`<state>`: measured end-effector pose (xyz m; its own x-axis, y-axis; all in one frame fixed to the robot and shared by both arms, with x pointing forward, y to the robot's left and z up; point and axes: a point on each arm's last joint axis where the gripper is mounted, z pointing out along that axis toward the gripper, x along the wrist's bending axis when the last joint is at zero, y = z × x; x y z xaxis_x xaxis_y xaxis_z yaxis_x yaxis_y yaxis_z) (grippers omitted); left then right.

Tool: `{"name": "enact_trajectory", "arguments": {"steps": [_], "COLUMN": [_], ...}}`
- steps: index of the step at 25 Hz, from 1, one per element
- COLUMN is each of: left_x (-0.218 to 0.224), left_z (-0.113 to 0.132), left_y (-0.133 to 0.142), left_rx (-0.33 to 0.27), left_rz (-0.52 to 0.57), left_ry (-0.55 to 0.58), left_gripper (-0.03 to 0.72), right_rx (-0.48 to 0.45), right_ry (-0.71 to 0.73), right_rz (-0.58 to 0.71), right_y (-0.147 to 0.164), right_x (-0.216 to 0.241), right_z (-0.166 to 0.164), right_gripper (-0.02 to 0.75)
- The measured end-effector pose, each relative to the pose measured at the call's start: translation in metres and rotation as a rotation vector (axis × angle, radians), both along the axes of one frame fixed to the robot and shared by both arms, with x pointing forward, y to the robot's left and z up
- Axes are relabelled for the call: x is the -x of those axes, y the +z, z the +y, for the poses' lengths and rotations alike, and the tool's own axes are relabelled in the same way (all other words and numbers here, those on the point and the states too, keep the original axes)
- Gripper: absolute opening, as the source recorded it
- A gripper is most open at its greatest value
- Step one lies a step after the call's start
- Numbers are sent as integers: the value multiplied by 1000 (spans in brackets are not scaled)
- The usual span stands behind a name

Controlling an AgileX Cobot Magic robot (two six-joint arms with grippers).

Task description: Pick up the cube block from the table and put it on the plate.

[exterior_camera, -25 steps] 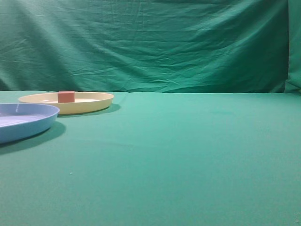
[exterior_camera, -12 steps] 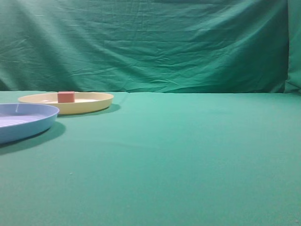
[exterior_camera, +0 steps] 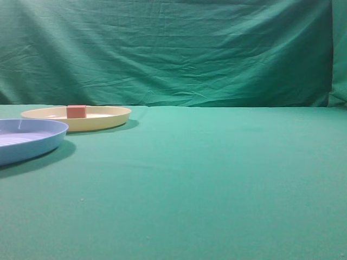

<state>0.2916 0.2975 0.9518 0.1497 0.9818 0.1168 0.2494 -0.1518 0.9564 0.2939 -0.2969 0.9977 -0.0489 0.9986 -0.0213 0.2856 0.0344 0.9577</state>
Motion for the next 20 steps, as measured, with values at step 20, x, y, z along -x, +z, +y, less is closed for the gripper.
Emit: {"name": "enact_trajectory", "arguments": {"steps": [20], "left_x": [0], "left_z": [0], "left_y": [0], "left_rx": [0], "left_rz": [0], "left_ry": [0], "left_gripper": [0], "right_rx": [13], "right_ry": [-2], "right_rz": [31], "right_y": [-52], "right_x": [3], "right_z": [-1], "right_gripper": [0]}}
